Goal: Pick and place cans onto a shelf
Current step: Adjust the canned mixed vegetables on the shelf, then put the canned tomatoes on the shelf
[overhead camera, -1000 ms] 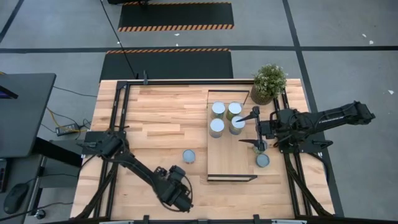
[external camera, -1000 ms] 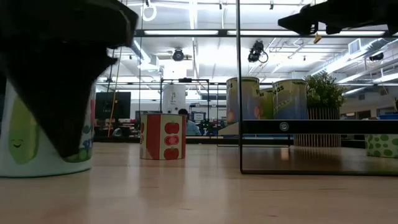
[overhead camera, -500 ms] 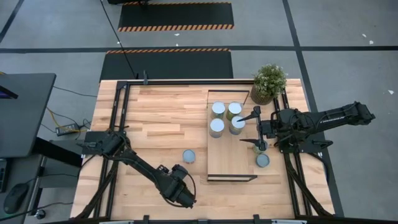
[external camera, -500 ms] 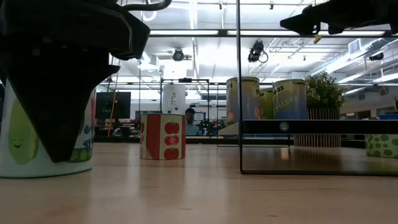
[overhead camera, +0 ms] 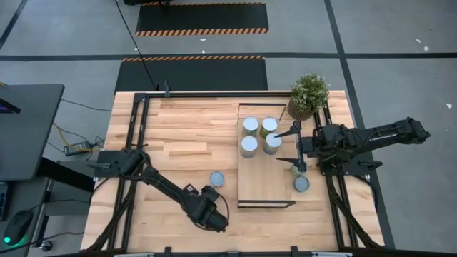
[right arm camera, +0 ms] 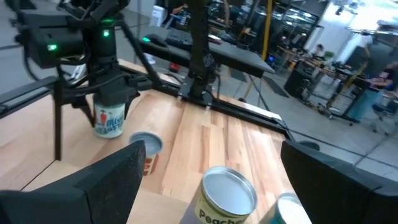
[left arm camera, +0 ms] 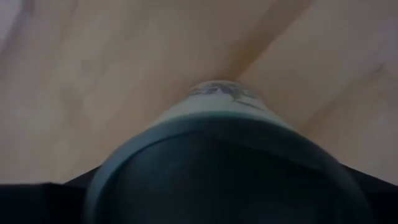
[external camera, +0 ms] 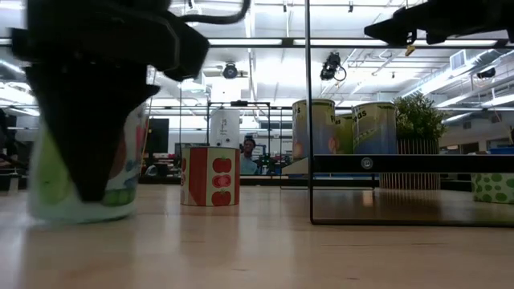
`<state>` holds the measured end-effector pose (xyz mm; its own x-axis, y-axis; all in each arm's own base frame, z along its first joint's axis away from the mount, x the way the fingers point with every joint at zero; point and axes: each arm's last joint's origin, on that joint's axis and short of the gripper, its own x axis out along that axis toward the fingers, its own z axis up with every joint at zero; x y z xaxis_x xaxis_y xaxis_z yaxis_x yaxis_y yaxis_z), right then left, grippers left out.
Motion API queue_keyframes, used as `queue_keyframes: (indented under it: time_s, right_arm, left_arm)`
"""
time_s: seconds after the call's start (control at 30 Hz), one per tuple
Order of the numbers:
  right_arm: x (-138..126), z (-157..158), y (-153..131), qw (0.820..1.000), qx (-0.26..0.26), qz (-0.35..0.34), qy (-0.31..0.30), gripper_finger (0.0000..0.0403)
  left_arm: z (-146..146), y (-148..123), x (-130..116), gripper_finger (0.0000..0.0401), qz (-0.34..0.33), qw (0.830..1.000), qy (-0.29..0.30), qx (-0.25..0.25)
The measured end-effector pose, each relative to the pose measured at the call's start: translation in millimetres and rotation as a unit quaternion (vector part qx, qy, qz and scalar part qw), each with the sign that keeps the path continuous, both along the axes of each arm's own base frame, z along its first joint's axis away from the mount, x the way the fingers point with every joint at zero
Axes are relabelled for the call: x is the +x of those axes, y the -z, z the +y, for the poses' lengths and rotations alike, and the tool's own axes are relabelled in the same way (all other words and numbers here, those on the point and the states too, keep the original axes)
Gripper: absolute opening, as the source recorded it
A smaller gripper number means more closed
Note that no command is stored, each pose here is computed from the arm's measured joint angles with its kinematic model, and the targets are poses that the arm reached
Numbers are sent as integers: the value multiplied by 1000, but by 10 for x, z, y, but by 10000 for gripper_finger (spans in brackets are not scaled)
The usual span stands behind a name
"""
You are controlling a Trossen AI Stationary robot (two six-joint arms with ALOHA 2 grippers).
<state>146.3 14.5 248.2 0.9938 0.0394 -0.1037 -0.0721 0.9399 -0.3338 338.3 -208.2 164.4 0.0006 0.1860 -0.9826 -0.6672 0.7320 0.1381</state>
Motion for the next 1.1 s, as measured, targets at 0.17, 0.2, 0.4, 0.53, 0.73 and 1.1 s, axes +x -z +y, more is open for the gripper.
queue_keyframes:
  time_s: [0.17, 0.2, 0.4, 0.53, 0.73, 1.1]
  right_arm:
    - [-2, -9, 11, 1000, 21, 6, 17, 382]
    - [4, -4, 19, 1000, 24, 10, 11, 382]
    - [41, 2, 60, 999, 33, 27, 9, 382]
    - [43, 3, 62, 999, 40, 28, 10, 382]
    - [41, 15, 63, 998, 53, 30, 7, 382]
    - [38, 47, 63, 998, 51, 30, -4, 382]
  left_arm:
    - [125, -24, 78, 322, 1, 1000, 29, -1]
    - [141, -24, 96, 328, 0, 999, 36, -4]
    - [177, -44, 166, 372, -9, 997, 60, -38]
    - [166, -76, 168, 396, -7, 996, 64, -54]
    - [119, -389, 261, 396, -48, 995, 66, -56]
    - [412, -763, 371, 396, -44, 998, 50, -4]
